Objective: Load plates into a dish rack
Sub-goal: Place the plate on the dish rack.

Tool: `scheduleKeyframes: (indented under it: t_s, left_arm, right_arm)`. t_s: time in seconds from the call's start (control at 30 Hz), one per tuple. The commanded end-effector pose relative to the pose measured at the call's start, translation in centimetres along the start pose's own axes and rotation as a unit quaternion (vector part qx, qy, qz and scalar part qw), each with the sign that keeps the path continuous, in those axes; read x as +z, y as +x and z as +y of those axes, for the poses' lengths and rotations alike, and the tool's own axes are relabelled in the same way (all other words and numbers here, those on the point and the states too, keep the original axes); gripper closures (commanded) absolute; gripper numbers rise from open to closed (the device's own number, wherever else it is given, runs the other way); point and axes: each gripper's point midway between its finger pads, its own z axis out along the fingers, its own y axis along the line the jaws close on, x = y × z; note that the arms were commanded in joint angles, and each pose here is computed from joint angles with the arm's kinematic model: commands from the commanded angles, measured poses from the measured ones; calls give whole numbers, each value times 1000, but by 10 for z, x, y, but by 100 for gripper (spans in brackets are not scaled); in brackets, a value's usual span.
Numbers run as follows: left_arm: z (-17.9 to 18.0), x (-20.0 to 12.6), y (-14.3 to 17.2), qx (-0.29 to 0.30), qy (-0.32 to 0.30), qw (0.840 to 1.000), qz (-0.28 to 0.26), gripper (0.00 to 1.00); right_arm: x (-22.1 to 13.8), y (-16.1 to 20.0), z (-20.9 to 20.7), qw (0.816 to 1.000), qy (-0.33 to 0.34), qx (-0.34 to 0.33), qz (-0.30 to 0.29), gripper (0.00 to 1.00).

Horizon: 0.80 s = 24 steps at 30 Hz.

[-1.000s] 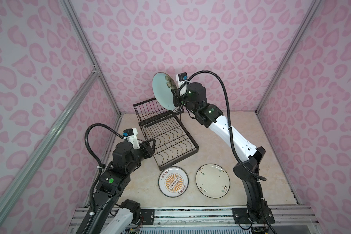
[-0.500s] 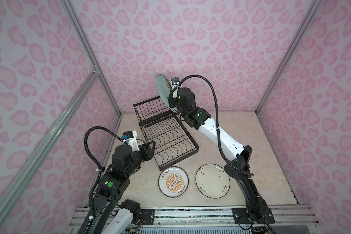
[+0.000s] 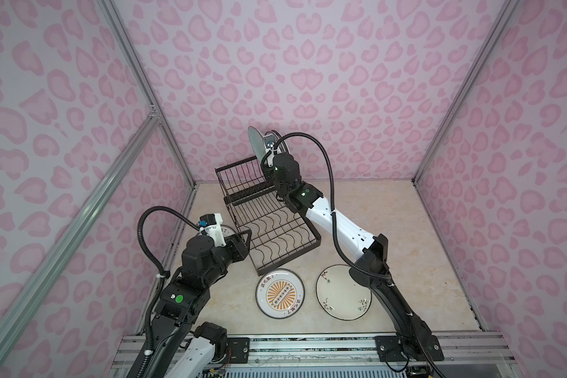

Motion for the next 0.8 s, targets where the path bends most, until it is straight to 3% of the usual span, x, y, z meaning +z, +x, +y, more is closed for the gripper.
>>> scheduleKeyframes:
  t_s: [0.0,0.77]
  left_arm:
    - [1,0,3,-2,4,1000,2,50]
    - [6,8,9,5,-1,1000,11,50]
  right_arm:
    - [-1,-33,-13,997,33,35,-67,100]
    - [12,-9,-15,997,58,2,-58,100]
